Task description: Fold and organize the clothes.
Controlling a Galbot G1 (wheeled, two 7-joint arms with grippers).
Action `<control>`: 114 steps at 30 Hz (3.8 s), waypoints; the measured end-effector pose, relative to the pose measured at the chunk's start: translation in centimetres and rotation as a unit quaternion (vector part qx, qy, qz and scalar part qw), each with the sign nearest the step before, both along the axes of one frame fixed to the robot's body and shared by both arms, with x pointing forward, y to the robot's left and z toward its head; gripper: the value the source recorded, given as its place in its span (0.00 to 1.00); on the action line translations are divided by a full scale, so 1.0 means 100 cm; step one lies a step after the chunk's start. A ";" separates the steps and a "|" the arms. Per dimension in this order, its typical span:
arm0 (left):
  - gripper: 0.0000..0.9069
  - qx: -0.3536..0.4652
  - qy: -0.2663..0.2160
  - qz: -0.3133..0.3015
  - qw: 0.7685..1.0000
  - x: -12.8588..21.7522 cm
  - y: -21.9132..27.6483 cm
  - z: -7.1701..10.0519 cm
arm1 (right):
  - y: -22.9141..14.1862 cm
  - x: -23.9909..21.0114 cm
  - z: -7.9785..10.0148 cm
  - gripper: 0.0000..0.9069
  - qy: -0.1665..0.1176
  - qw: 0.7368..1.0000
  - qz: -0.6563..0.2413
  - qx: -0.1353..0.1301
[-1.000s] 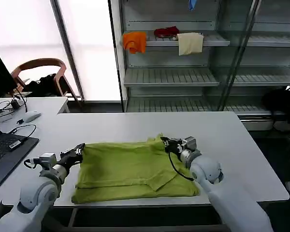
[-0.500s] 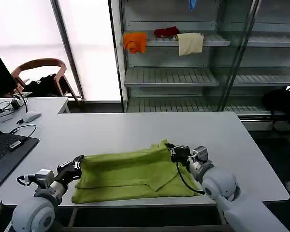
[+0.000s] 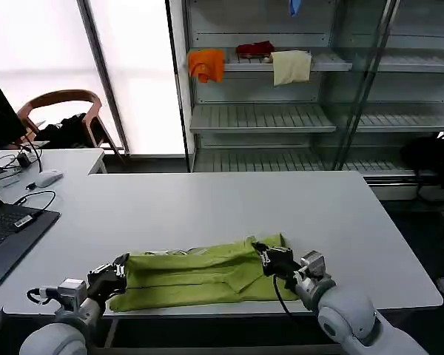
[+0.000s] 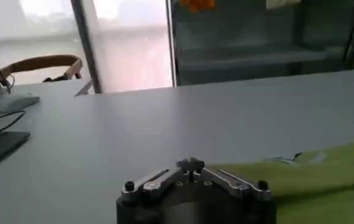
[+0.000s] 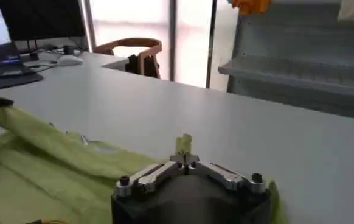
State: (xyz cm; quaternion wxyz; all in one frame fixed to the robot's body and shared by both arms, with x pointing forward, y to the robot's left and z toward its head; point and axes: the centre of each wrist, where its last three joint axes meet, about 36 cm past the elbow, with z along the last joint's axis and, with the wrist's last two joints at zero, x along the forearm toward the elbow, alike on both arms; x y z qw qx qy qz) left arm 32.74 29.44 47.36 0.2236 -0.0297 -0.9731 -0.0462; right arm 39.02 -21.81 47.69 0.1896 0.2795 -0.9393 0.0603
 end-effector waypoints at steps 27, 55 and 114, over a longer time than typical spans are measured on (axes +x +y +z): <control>1.00 0.089 0.018 -0.004 0.996 -0.019 -0.005 -0.020 | 0.022 -0.031 -0.026 1.00 -0.001 0.986 -0.166 -0.023; 1.00 0.014 -0.081 0.026 0.996 -0.061 -0.016 0.018 | -0.022 -0.071 -0.019 1.00 -0.140 0.962 -0.231 0.040; 0.00 -0.118 -0.113 0.141 0.976 -0.031 -0.065 -0.091 | -0.089 -0.112 -0.077 1.00 -0.234 0.943 -0.219 0.091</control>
